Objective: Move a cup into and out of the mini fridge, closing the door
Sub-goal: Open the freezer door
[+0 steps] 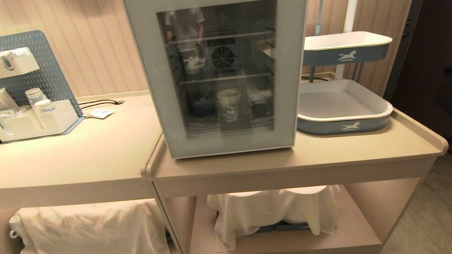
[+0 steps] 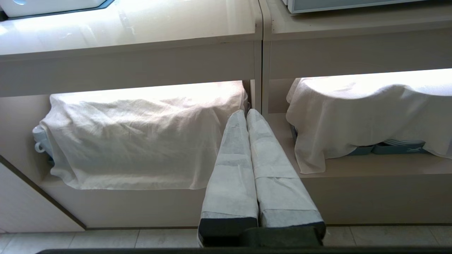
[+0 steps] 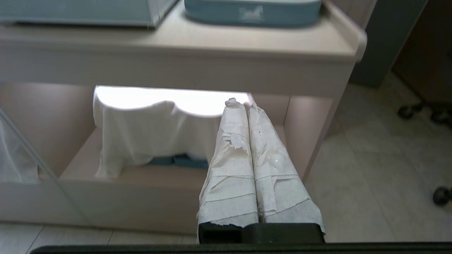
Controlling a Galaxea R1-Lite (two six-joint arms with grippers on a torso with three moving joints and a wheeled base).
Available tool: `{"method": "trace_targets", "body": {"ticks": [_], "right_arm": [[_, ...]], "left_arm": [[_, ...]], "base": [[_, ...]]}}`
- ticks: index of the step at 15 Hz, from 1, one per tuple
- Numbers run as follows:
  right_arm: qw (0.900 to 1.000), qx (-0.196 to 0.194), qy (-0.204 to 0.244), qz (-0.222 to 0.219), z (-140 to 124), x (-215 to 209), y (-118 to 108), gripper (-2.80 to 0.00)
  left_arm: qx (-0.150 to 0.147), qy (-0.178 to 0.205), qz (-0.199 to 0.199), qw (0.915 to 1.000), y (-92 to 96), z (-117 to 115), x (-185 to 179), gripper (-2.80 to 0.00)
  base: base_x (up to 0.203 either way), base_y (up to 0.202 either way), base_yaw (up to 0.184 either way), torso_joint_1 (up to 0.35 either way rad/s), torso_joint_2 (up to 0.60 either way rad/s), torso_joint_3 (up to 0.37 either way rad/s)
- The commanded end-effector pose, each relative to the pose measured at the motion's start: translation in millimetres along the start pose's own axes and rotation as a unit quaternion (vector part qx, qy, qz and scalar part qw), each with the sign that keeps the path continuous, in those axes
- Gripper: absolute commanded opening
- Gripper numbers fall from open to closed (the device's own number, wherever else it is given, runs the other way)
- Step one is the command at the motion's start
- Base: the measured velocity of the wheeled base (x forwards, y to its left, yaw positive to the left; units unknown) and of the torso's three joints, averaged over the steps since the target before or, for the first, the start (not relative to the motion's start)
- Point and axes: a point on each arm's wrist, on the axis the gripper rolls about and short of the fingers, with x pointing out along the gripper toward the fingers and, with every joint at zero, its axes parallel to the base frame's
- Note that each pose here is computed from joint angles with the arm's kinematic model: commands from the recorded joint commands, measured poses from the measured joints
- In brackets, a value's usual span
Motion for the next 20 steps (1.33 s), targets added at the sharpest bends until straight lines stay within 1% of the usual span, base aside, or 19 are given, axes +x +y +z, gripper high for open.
{"method": "trace_targets", "body": {"ticks": [1, 7, 9, 11, 13, 14, 15, 16, 17, 18, 19, 20], "right_arm": [[1.0, 0.001, -0.005, 0.0, 0.9, 0.0, -0.1, -2.8], [1.0, 0.002, -0.005, 0.0, 0.9, 0.0, -0.1, -2.8], [1.0, 0.002, -0.005, 0.0, 0.9, 0.0, -0.1, -2.8], [1.0, 0.002, -0.005, 0.0, 0.9, 0.0, -0.1, -2.8], [1.0, 0.002, -0.004, 0.0, 0.8, 0.0, -0.1, -2.8], [1.0, 0.002, -0.005, 0.0, 0.9, 0.0, -0.1, -2.8], [1.0, 0.002, -0.004, 0.0, 0.8, 0.0, -0.1, -2.8], [1.0, 0.002, -0.005, 0.0, 0.9, 0.0, -0.1, -2.8], [1.0, 0.002, -0.004, 0.0, 0.8, 0.0, -0.1, -2.8], [1.0, 0.002, -0.005, 0.0, 0.9, 0.0, -0.1, -2.8], [1.0, 0.002, -0.004, 0.0, 0.8, 0.0, -0.1, -2.8], [1.0, 0.002, -0.005, 0.0, 0.9, 0.0, -0.1, -2.8]], "left_arm": [[0.005, -0.001, -0.003, 1.0, -0.1, 0.2, 0.0, -2.8], [0.004, -0.002, -0.006, 1.0, -0.2, 0.4, 0.0, -2.8], [0.007, -0.014, -0.005, 0.9999, 0.3, 7.4, -2.1, -2.8], [0.004, -0.024, -0.024, 0.9994, 0.5, 22.3, -9.1, -2.8], [0.002, -0.036, -0.067, 0.9971, 1.2, 56.5, -28.9, -2.8], [-0.001, -0.029, -0.086, 0.9959, 1.7, 74.8, -39.5, -2.8], [-0.012, -0.013, -0.107, 0.994, 2.5, 94.9, -48.3, -2.8], [-0.034, 0.016, -0.135, 0.9901, 3.8, 114.1, -47.9, -2.8], [-0.064, 0.054, -0.162, 0.9832, 5.3, 133.7, -38.1, -2.8], [-0.103, 0.096, -0.185, 0.9727, 6.8, 156.7, -20.7, -2.8], [-0.131, 0.128, -0.197, 0.9632, 7.6, 174.2, -0.7, -2.8], [-0.153, 0.153, -0.205, 0.9545, 7.6, 188.7, 23.7, -2.8]], "base": [[0.0, 0.0, 0.0, 0.0, 0.0, 0.0], [0.0, 0.0, 0.0, 0.0, 0.0, 0.0], [0.0, 0.0, 0.0, 0.0, 0.0, 0.0], [0.0, 0.0, 0.0, 0.0, 0.0, 0.0], [0.0, 0.0, 0.0, 0.0, 0.0, 0.0], [0.0, 0.0, 0.0, 0.0, 0.0, 0.0], [0.0, 0.0, 0.0, 0.0, 0.0, 0.0], [0.0, 0.0, 0.0, 0.0, 0.0, 0.0], [0.0, 0.0, 0.0, 0.0, 0.0, 0.0], [0.0, 0.0, 0.0, 0.0, 0.0, 0.0], [0.0, 0.0, 0.0, 0.0, 0.0, 0.0], [0.0, 0.0, 0.0, 0.0, 0.0, 0.0]]}}
